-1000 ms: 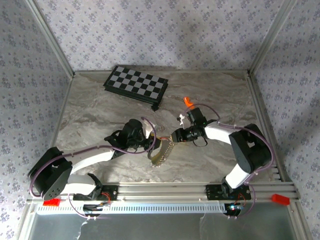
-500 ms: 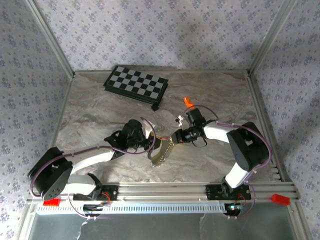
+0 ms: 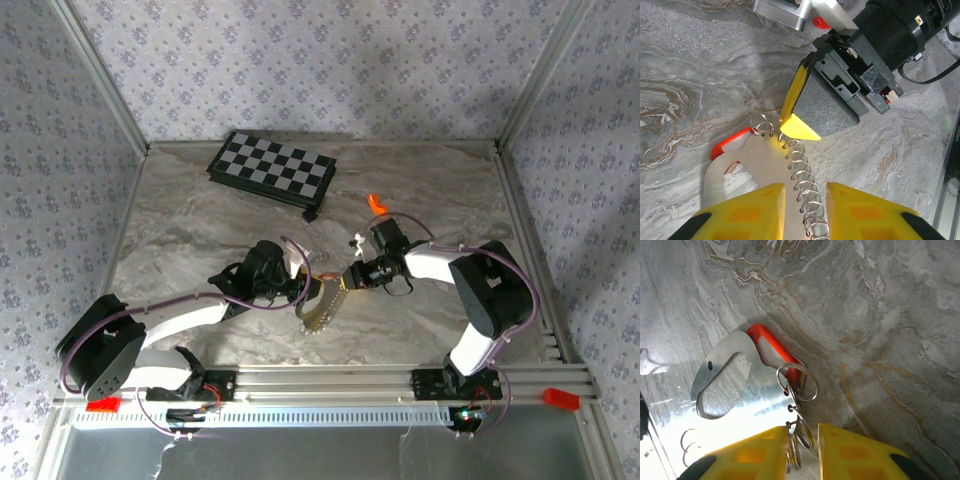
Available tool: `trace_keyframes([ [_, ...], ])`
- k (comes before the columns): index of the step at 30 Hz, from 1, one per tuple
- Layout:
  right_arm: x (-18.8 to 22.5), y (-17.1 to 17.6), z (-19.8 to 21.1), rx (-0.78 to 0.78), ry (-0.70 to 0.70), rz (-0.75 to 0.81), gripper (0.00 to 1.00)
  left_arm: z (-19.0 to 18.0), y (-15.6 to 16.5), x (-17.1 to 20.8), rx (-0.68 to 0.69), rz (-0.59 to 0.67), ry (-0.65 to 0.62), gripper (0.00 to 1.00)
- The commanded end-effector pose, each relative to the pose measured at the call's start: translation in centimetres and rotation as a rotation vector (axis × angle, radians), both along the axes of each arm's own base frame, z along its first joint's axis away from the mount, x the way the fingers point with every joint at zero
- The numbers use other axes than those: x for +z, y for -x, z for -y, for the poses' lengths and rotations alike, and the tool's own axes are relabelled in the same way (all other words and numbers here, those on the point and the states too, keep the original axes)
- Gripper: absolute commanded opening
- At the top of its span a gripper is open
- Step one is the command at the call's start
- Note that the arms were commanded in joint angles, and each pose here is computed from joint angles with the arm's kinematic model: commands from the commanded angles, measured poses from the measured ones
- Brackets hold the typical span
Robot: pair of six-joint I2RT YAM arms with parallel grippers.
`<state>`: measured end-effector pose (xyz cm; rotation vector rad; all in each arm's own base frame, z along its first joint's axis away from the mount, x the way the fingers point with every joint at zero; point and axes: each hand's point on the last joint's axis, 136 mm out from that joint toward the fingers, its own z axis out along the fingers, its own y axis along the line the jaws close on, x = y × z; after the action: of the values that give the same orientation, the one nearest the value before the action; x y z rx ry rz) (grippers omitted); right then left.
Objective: Put the keys on the keyring
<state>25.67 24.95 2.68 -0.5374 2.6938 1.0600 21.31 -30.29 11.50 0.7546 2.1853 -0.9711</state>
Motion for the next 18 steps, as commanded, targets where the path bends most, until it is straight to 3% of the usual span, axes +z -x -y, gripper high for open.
trace_keyframes([
  [1, -0.6, 0.6, -0.1, 0.025, -0.002, -0.013, 0.23, 0.3, 0.1, 1.3, -0.014, 0.015, 0.048, 0.27],
  [12, 0.1, 0.7, -0.2, 0.037, -0.009, 0.003, 0.13, 0.2, 0.0, 1.0, -0.011, 0.011, 0.042, 0.27],
  [18, 0.6, 0.9, 0.0, 0.038, -0.010, 0.021, 0.12, 0.4, 0.0, 1.0, -0.015, 0.006, 0.047, 0.27],
])
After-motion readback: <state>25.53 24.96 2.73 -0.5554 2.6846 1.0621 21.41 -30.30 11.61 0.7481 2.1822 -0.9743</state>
